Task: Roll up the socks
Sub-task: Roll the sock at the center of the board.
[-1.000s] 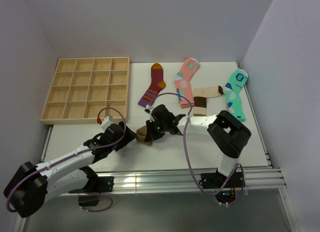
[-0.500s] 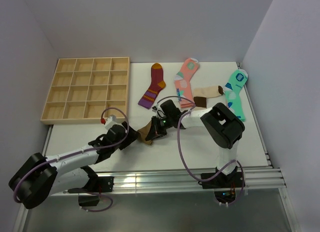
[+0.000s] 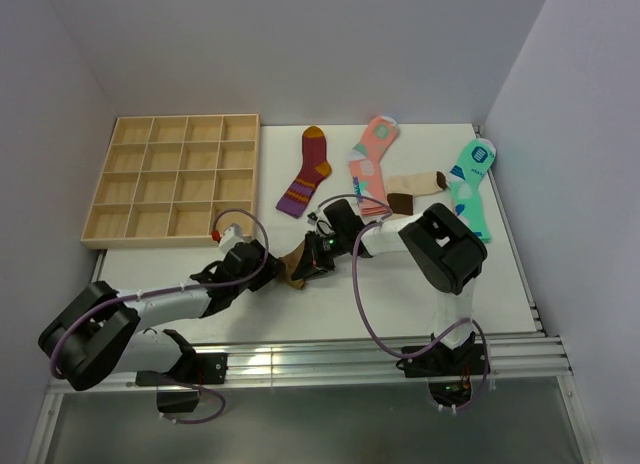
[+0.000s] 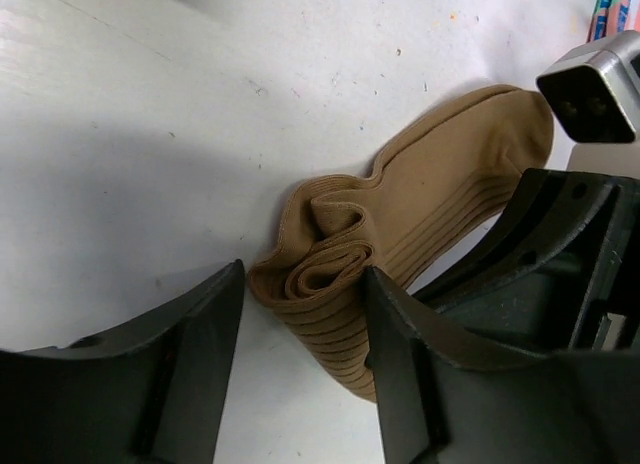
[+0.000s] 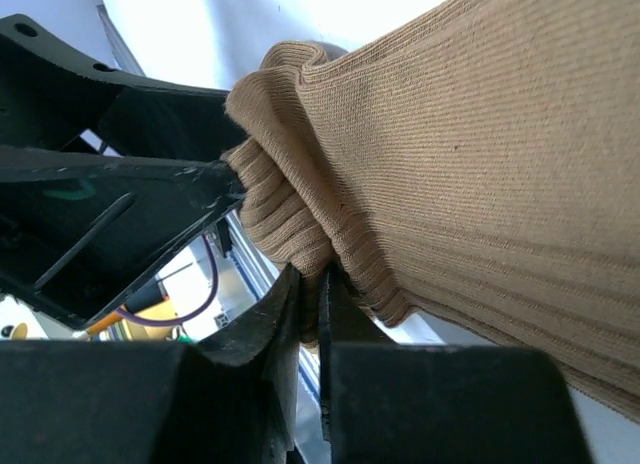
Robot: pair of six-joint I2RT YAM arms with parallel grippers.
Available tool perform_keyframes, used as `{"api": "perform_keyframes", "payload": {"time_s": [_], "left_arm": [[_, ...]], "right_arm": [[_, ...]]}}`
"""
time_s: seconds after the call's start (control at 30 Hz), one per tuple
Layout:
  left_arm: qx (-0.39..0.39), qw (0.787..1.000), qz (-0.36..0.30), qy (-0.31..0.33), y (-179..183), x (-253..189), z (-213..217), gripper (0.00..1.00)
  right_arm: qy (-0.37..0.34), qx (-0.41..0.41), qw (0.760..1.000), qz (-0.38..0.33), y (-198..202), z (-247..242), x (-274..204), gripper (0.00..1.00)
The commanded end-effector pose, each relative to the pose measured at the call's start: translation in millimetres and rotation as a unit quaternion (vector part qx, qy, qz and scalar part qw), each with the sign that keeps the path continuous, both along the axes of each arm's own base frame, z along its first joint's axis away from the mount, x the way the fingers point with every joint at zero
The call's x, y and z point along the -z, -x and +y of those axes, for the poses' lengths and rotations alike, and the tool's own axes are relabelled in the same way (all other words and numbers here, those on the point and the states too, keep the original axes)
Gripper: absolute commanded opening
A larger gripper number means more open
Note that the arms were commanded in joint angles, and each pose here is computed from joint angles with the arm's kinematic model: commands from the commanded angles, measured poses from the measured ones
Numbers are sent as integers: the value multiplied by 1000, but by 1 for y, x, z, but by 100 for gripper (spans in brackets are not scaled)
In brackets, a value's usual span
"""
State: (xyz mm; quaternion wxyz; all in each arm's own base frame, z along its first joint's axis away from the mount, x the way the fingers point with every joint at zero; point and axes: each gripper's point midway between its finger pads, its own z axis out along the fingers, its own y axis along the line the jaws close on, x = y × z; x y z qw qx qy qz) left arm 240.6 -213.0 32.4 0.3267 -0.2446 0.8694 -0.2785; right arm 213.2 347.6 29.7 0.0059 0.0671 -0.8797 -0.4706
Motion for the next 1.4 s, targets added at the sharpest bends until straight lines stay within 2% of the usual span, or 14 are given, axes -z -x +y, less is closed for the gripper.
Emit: {"api": "perform_keyframes", "payload": {"time_s": [0.0, 0.27, 0.3, 0.4, 0.57, 0.7, 0.9, 1.0, 1.13, 1.37], "left_arm": [[24, 998, 47, -29, 16, 23, -1, 54], [21, 996, 71, -45, 19, 34, 0, 34], [21, 996, 75, -49, 19, 35, 1, 33], [25, 995, 77, -54, 17, 34, -1, 28], [32, 994, 81, -65, 18, 33, -1, 25], [36, 994, 78, -70, 16, 30, -2, 24], [40, 994, 69, -69, 12, 22, -5, 24], [40, 995, 67, -68, 10, 20, -6, 24], [39, 995, 65, -65, 9, 17, -7, 25], [35, 995, 66, -68, 12, 16, -3, 29]], "right_arm": [[32, 9, 999, -11, -1, -9, 12, 14], [41, 12, 996, -74, -10, -14, -3, 35], [40, 7, 995, -91, -10, -14, -6, 39], [49, 3, 986, -162, -15, -15, -20, 43], [98, 24, 951, -293, -29, -27, -42, 43], [119, 4, 921, -371, -23, -25, -52, 43], [133, -2, 906, -401, -23, -14, -57, 43], [153, -18, 905, -396, -18, -11, -44, 43], [186, -8, 907, -378, -15, -18, -22, 38], [220, 13, 917, -334, -9, -34, 7, 7]]}}
